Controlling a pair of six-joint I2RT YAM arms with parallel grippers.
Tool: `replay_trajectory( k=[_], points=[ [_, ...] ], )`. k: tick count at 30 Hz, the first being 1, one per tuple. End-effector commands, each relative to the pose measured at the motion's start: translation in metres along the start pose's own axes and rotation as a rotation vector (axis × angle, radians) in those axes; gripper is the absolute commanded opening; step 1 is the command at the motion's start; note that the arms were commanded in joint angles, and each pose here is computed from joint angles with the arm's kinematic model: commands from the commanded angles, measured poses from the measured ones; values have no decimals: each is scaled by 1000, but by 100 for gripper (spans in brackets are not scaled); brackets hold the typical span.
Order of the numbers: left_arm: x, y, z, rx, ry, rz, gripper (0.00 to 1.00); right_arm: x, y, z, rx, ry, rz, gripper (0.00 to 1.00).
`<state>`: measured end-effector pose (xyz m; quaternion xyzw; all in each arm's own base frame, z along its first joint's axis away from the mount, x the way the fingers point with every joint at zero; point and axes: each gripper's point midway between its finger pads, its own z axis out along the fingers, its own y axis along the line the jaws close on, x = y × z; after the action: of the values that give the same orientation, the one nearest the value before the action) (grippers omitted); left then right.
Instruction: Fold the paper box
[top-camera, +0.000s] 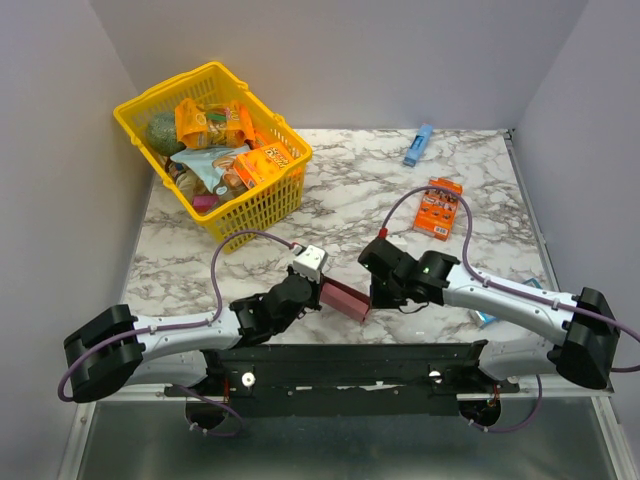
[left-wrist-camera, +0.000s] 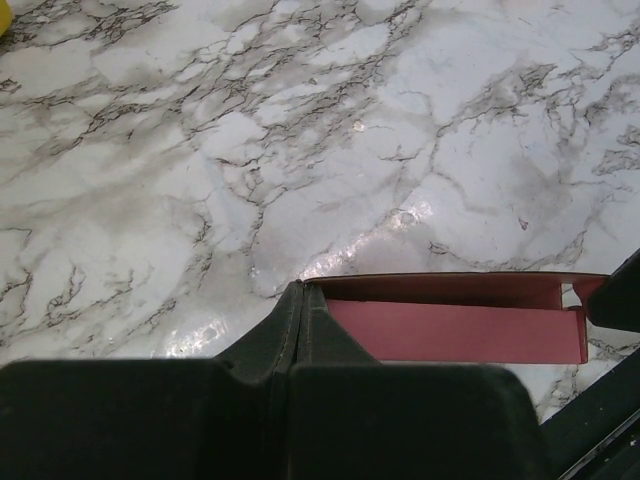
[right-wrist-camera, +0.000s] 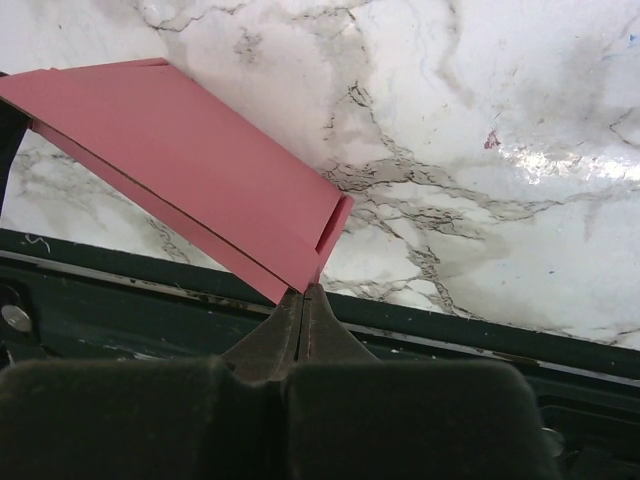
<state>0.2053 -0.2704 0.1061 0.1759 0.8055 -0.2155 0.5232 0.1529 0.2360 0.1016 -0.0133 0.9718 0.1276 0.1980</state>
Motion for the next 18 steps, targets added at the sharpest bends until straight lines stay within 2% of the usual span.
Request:
replay_trajectory(
  k=[1,18],
  points=[
    [40,0,-9,23,118,20,0,-10,13,8,-43,-45,88,1],
    [44,3,-12,13,113,3,0,-12,30,5,-119,-35,160,0]
  ],
)
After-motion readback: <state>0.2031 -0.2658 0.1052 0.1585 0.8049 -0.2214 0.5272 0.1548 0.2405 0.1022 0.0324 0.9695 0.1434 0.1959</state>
